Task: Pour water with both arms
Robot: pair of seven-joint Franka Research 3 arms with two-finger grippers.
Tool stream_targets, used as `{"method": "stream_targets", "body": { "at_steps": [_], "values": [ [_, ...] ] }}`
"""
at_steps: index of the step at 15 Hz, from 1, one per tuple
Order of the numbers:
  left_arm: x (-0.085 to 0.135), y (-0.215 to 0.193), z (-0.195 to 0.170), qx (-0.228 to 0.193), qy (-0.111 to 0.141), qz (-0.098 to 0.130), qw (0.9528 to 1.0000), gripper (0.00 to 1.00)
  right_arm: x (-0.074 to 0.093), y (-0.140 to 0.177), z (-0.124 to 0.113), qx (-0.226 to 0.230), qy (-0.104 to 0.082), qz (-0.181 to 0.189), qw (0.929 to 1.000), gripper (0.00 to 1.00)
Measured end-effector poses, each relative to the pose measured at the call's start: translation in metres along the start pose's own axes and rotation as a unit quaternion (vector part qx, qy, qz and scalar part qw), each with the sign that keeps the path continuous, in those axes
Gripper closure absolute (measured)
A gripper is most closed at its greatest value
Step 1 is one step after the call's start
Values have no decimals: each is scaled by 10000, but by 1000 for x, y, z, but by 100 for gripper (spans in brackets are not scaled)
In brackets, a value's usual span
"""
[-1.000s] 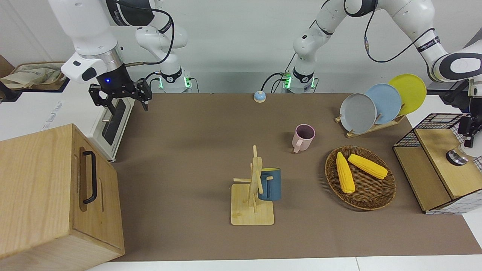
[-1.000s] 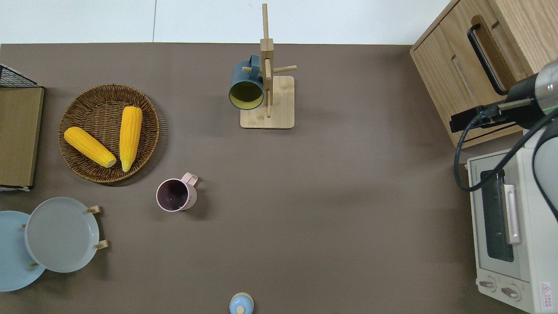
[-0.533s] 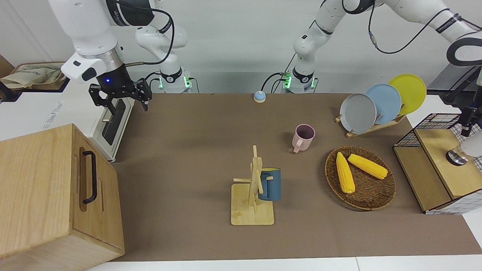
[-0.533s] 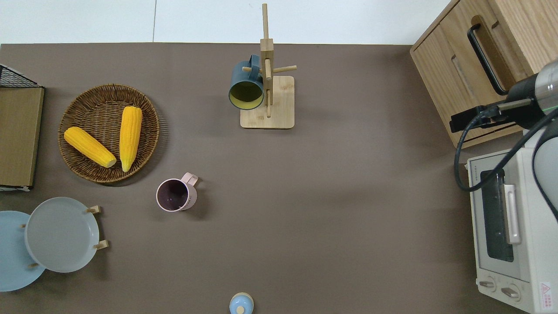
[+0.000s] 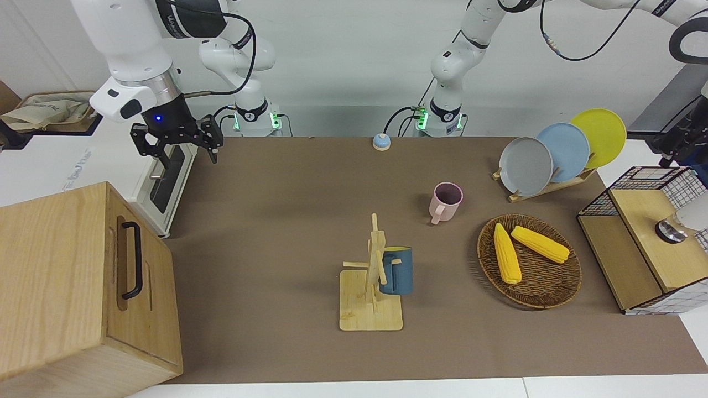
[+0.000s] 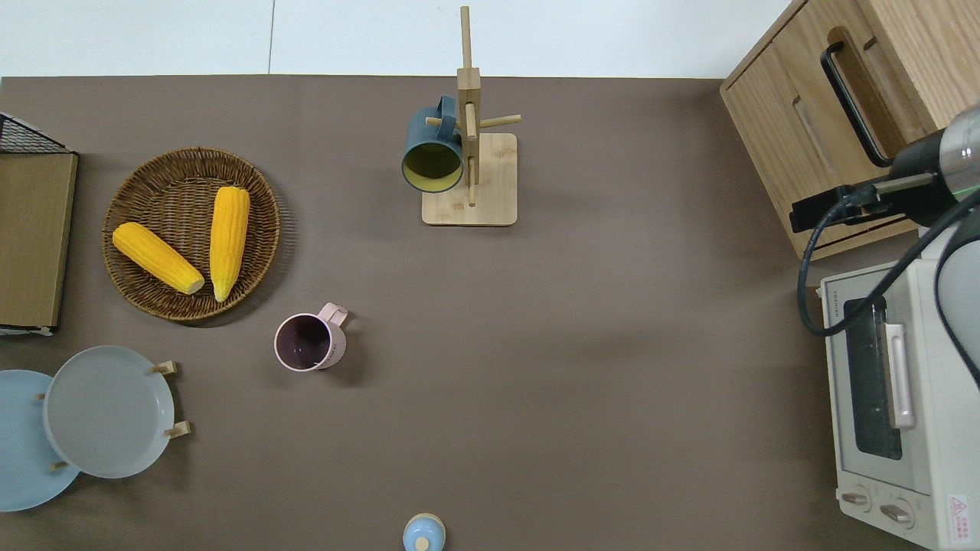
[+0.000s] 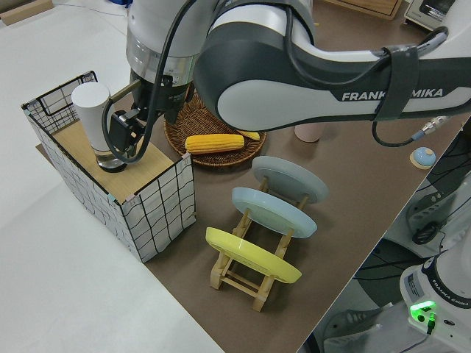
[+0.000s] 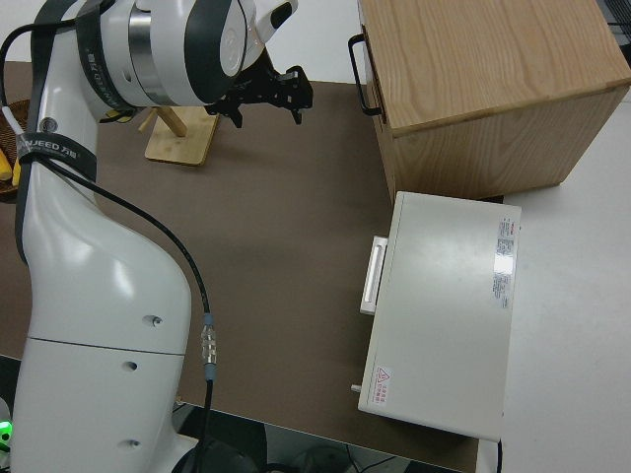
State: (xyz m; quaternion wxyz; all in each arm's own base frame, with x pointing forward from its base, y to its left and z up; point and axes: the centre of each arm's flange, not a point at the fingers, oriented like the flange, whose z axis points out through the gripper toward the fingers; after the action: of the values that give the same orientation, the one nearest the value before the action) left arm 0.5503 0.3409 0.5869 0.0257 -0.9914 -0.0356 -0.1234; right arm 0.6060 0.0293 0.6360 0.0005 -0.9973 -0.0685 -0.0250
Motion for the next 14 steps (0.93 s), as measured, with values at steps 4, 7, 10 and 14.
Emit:
{"method": "stream_targets", "body": {
  "at_steps": [4,7,10,14],
  "values": [
    [0,29,-20,-27,-194,100,9998,0,0,0,0,0,0,0,10000,1],
    [2,51,-29,-106,-321,92,9994,0,0,0,0,0,0,0,10000,1],
    [3,72,-36,-178,-407,177,9989,0,0,0,0,0,0,0,10000,1],
    [6,102,-33,-236,-705,162,9971,0,0,0,0,0,0,0,10000,1]
  ]
}}
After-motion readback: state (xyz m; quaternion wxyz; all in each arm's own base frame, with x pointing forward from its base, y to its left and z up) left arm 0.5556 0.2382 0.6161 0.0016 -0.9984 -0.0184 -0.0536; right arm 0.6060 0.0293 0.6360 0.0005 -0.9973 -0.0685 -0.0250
